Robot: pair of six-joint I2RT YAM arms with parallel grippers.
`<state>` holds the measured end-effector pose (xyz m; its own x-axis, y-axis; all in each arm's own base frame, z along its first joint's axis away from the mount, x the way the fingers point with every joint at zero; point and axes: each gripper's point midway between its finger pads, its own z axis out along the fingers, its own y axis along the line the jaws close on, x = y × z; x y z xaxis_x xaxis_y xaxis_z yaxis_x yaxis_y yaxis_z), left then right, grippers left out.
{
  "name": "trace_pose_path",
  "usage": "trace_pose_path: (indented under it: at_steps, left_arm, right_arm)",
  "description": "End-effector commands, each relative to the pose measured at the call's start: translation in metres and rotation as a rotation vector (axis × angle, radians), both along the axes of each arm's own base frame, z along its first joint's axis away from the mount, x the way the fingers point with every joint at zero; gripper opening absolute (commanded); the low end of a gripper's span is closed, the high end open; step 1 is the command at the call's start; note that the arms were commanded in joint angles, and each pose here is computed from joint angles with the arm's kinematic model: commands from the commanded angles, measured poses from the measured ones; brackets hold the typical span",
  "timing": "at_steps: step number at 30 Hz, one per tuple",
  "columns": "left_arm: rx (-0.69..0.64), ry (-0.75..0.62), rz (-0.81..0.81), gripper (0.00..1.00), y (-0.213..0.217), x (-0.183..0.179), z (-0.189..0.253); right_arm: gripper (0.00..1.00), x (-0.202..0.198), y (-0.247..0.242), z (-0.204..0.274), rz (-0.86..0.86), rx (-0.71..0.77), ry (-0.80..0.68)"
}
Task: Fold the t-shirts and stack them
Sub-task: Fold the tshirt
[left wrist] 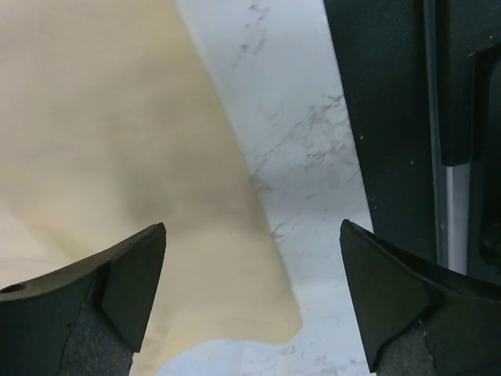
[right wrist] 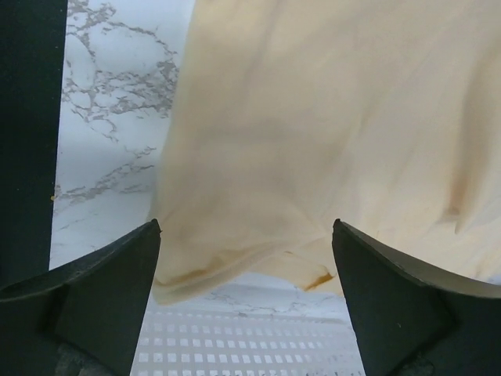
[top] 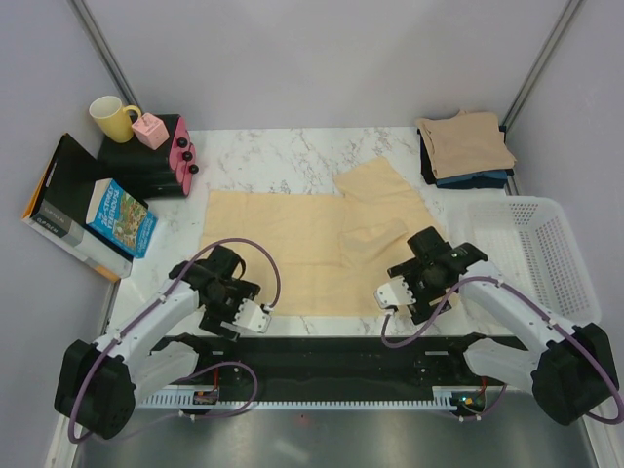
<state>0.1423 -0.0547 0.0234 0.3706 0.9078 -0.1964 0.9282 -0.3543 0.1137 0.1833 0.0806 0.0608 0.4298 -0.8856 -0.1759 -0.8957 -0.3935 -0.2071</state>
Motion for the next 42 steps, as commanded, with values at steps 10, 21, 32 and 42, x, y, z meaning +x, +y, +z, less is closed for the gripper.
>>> trace_pose_path:
  at_steps: [10,21,32,42]
  left_arm:
    - [-0.3,-0.4,0.24,0.99,-0.054,0.125,0.17]
    - [-0.181,-0.379,0.828,0.99,0.025,0.331,0.124]
    - [-0.187,-0.309,1.037,0.99,0.05,0.379,0.086]
    - [-0.095,-0.246,0.967,0.98,0.056,0.36,0.06]
  right_arm:
    - [0.98,0.122,0.079,0.136,-0.572,0.451,-0.083]
    - [0.97,0.343,0.081,0.142,-1.051,0.594,-0.15]
    - [0.89,0.43,0.059,0.081,-1.209,0.664,-0.233]
    - [0.81,0.462,0.026,0.012,-1.401,0.692,-0.196]
